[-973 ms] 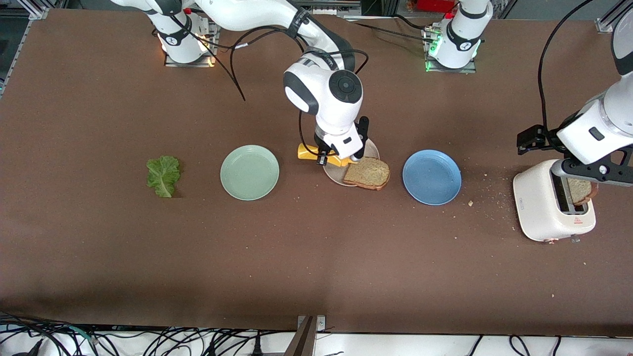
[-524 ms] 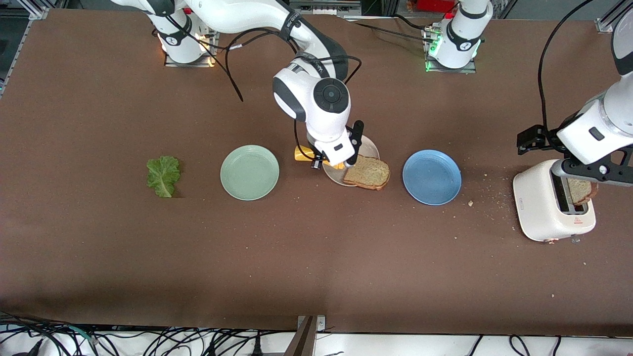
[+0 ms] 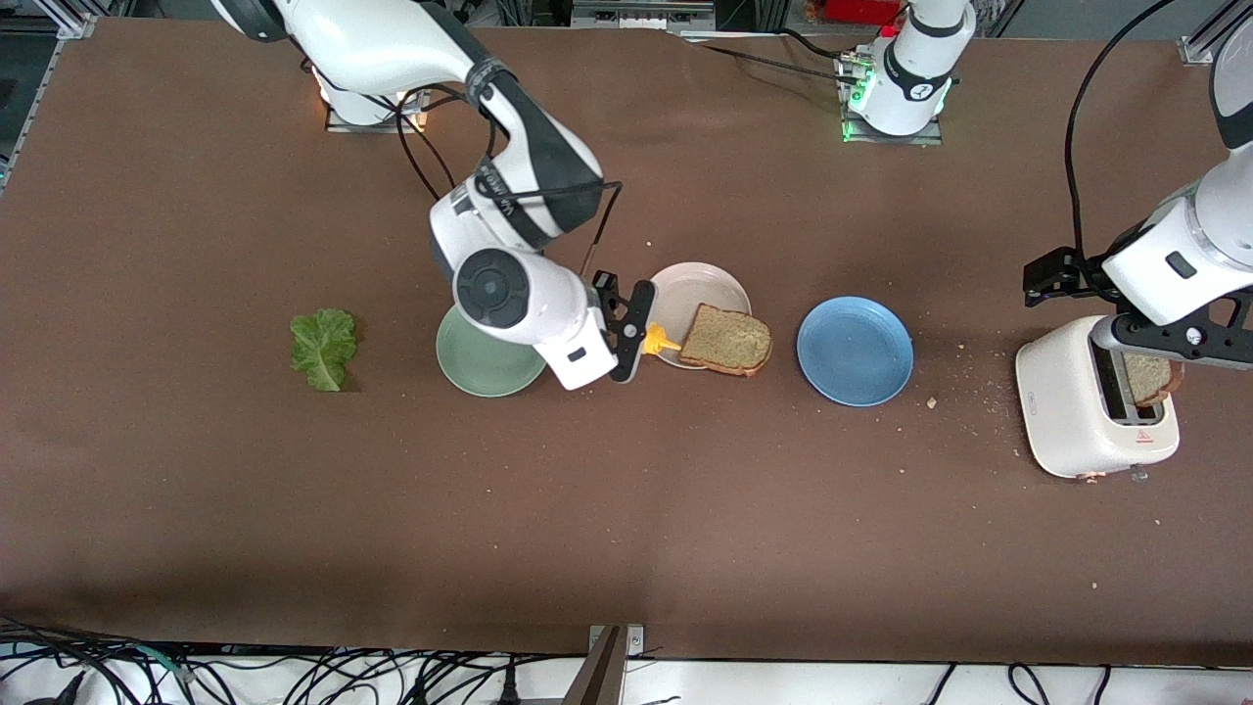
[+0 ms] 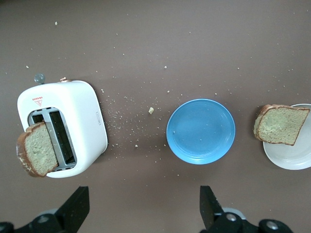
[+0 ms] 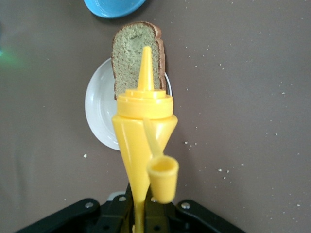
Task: Make sandwich in beige plate with both arms
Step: 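Carry the sauce bottle back beside the lettuce with the right gripper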
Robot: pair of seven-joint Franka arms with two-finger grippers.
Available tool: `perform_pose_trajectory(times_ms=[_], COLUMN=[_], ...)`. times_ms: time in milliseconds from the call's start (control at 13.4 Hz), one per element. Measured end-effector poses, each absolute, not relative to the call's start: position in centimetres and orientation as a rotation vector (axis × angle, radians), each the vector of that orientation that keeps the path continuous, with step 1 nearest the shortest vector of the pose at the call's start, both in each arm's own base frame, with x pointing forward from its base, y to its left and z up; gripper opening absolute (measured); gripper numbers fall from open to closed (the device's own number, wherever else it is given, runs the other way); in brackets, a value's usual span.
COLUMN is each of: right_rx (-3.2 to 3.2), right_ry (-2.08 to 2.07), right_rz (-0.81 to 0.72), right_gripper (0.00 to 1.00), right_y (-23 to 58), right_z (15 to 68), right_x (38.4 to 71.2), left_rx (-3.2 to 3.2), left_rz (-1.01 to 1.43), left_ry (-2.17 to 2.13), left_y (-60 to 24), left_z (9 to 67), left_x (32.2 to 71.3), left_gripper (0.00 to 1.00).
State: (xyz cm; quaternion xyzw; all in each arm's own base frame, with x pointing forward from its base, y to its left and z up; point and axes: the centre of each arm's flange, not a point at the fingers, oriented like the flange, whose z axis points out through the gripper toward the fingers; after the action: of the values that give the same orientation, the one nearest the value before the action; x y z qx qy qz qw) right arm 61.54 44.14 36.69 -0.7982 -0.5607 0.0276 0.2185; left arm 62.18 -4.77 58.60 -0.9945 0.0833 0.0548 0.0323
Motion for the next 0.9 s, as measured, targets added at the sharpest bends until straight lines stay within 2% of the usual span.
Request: perform_pose_trajectory(times_ms=[374, 674, 898], right_rx=[-1.948, -1.785, -1.677], right_ry=[-1.347, -1.287, -1.275], right_rz=[0.030, -0.060, -0.119], right_gripper=[0.08, 0.08, 0.08], right_y=[35.9, 31.8, 28.1], right_z=[37.6, 38.1, 36.3], right_x=[65.7, 67.4, 68.3], left_rx=[-3.062, -3.062, -3.062], left_rz=[0.169, 0.169, 0.169], left_ry=[0.257, 0.256, 0.256], left_y=[-4.8, -4.8, -4.8], left_z=[58.6, 58.6, 58.6], left_x=[62.2, 62.2, 62.2], left_gripper=[1.00, 1.00, 1.00])
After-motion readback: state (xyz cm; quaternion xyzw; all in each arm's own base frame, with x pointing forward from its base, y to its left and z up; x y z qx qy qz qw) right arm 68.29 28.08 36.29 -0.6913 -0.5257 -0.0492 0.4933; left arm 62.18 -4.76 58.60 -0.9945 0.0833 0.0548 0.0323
